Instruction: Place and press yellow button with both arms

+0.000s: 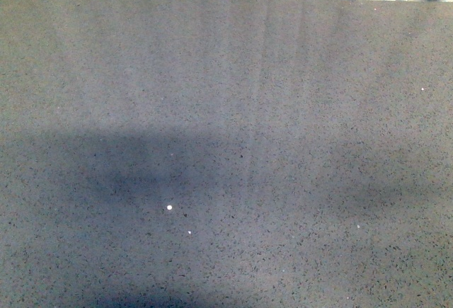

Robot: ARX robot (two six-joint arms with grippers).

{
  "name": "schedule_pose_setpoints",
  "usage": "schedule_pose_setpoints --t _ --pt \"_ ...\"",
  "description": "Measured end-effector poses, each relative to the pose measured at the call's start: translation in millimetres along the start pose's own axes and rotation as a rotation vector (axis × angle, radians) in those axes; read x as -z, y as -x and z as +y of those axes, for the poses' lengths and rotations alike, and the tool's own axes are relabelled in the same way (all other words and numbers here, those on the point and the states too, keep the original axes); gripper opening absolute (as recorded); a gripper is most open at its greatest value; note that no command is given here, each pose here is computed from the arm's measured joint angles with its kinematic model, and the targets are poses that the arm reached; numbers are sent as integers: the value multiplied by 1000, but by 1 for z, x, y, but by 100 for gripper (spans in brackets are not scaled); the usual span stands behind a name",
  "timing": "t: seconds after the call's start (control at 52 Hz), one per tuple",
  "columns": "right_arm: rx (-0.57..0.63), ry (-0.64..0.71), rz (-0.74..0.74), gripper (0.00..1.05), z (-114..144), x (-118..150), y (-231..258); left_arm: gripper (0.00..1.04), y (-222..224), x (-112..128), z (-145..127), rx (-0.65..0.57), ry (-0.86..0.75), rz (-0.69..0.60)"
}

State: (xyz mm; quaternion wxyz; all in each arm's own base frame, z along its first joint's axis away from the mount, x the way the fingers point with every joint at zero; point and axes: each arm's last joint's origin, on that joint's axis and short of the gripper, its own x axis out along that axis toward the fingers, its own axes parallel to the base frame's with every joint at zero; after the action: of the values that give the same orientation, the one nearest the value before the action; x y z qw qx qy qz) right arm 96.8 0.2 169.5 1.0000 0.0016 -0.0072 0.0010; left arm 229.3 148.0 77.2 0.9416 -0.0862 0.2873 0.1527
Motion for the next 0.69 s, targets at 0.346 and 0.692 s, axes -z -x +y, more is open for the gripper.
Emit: schedule_pose_setpoints --t 0.346,0.692 --pt "0 0 0 96 0 0 0 35 23 -34 -14 39 -45 -87" --pt "0 0 0 96 0 0 0 35 48 -66 -130 294 -183 -217"
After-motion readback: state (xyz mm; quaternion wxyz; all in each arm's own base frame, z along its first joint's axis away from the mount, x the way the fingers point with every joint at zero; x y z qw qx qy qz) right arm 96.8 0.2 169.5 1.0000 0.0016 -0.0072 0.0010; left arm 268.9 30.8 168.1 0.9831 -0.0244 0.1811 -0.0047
